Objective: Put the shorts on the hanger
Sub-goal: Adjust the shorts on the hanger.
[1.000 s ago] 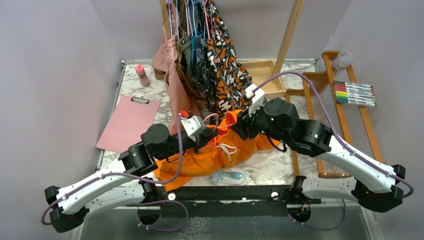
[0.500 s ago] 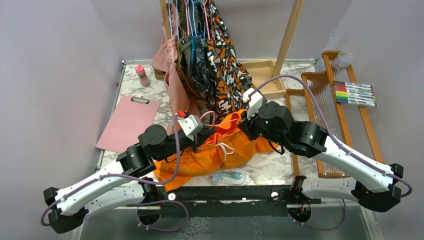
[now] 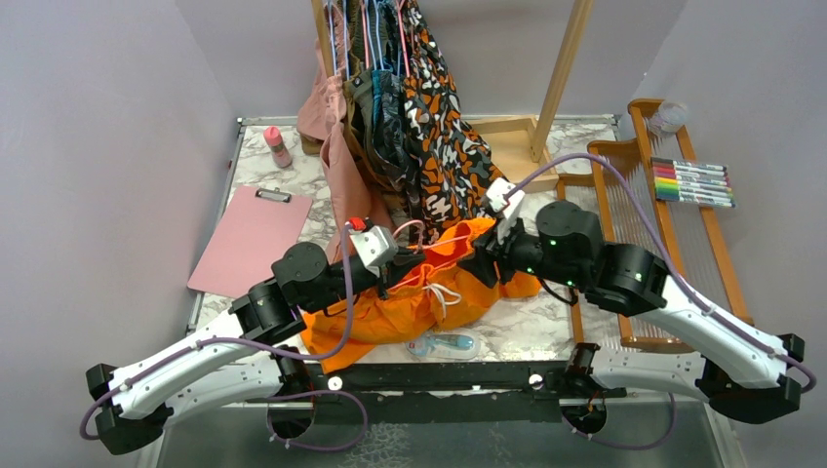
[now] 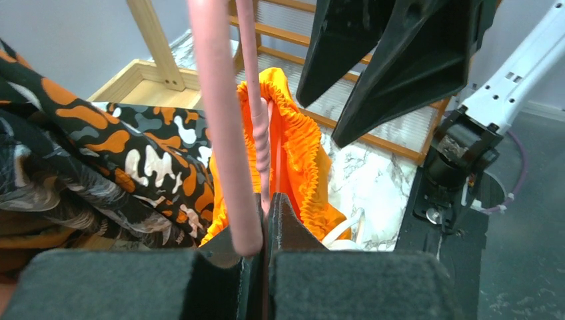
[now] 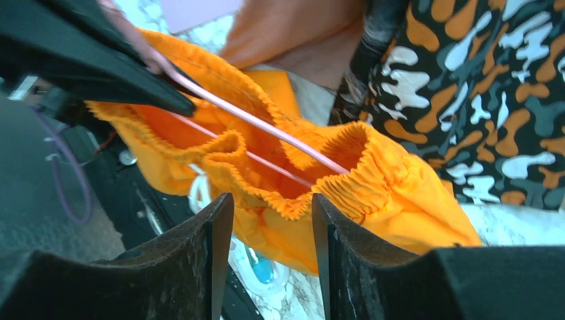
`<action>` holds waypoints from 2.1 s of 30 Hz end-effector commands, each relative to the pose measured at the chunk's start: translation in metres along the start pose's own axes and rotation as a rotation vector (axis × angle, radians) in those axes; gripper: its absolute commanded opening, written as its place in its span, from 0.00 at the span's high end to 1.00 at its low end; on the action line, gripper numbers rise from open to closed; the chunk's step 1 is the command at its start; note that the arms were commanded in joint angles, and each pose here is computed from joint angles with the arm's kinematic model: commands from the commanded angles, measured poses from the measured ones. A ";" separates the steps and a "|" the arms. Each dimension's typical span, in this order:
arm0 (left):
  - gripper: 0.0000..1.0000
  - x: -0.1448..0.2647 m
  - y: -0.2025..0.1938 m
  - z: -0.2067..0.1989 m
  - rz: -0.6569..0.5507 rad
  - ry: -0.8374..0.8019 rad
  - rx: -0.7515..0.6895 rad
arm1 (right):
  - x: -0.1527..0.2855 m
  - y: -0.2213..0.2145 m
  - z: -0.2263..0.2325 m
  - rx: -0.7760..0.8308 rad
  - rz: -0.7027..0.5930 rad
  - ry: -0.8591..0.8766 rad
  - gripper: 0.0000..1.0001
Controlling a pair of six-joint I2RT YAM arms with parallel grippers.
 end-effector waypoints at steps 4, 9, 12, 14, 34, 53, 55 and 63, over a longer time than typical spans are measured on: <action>1.00 -0.001 0.003 -0.030 -0.015 -0.278 0.019 | 0.048 0.044 0.010 0.115 -0.302 0.171 0.49; 1.00 -0.001 0.003 -0.040 -0.002 -0.380 0.032 | 0.056 0.044 0.024 0.172 -0.341 0.315 0.49; 1.00 -0.003 0.008 -0.044 -0.005 -0.415 0.036 | 0.051 0.039 0.036 0.181 -0.312 0.423 0.49; 1.00 -0.004 0.010 -0.047 -0.009 -0.440 0.036 | 0.046 0.038 0.040 0.170 -0.304 0.464 0.49; 1.00 -0.013 0.012 -0.048 0.008 -0.453 0.052 | 0.008 0.043 0.047 0.078 -0.357 0.469 0.81; 0.45 0.008 -0.009 -0.027 0.058 -0.284 -0.038 | 0.021 0.035 0.034 0.019 -0.410 0.327 0.99; 0.47 0.005 -0.015 -0.025 0.095 -0.276 -0.049 | 0.021 0.035 0.034 0.024 -0.409 0.330 0.99; 0.49 0.003 -0.026 -0.022 0.154 -0.268 -0.070 | 0.029 0.044 0.032 0.053 -0.416 0.332 0.99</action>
Point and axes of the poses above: each gripper's point midway between its finger pads, its own x axis back along the fingers, its own z axis along the line the jaws close on, y = z × x, the point moved 7 cm from there along x, back along the fingers, and after that the axes turned 7 degrees about x, right-handed, at the moved point
